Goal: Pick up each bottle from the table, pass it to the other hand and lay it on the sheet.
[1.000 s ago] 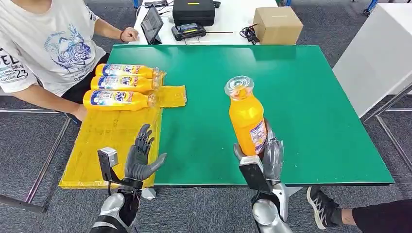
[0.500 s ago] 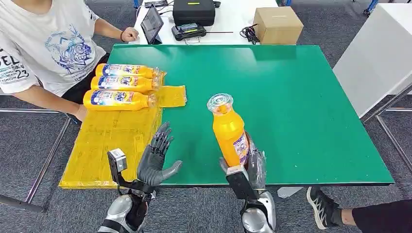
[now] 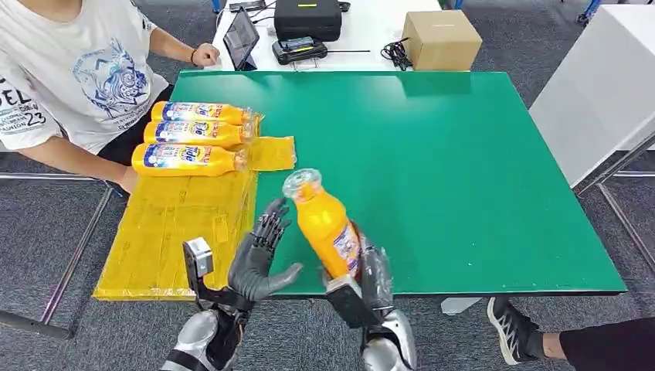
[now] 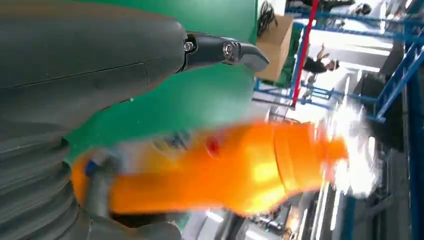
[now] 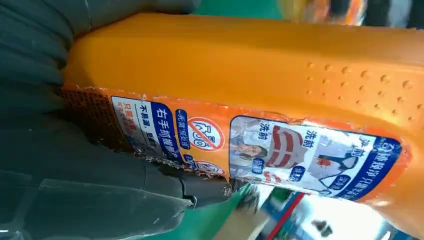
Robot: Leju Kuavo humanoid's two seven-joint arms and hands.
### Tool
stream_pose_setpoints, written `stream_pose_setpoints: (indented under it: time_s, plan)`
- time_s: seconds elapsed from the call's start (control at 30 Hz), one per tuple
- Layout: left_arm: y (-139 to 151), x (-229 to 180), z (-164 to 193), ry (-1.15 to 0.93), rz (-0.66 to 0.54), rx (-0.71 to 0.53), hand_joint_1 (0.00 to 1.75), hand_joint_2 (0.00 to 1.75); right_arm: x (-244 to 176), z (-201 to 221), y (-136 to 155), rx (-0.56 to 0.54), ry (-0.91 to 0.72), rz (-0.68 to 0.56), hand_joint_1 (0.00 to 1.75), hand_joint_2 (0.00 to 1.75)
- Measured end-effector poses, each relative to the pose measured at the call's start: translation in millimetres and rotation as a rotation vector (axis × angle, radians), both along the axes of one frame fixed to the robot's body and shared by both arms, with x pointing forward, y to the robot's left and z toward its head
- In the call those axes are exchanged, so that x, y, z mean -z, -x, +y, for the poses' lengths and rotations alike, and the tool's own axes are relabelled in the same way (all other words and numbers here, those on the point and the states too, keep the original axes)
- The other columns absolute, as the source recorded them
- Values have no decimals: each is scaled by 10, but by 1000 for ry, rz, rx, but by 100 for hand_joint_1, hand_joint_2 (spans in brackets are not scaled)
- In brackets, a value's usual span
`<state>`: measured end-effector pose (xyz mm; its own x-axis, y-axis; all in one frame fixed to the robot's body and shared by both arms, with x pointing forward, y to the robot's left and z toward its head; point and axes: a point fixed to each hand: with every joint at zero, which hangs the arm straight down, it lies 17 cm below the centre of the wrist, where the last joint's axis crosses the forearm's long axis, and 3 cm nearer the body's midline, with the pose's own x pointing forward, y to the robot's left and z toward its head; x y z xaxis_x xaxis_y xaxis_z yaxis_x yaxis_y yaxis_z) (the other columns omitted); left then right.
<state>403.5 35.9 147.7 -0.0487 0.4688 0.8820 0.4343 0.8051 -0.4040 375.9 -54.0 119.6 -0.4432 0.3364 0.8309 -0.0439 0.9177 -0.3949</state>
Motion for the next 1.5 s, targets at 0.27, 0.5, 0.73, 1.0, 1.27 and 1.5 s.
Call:
stream_pose_setpoints:
  time_s: [0.27, 0.5, 0.73, 1.0, 1.27, 1.5]
  plan:
    - [-30, 87, -84, -37, 43, 11, 0, 175, 91, 663, 86, -126, 123, -6, 175, 175]
    - [-62, 235, -17, -51, 79, 0, 0, 175, 201, 881, 112, -177, 169, 2, 175, 175]
    - [-104, 320, 74, -36, 109, -17, 0, 175, 282, 1021, 126, -217, 214, 16, 175, 175]
    - [-206, 205, 290, 66, 96, -53, 175, 175, 324, 1202, 127, -276, 265, 15, 175, 175]
    - [-233, 182, 387, 124, 107, -63, 175, 175, 332, 1262, 115, -296, 284, 13, 175, 175]
    - [-227, 164, 411, 160, 111, -52, 175, 175, 352, 1292, 120, -310, 291, 19, 175, 175]
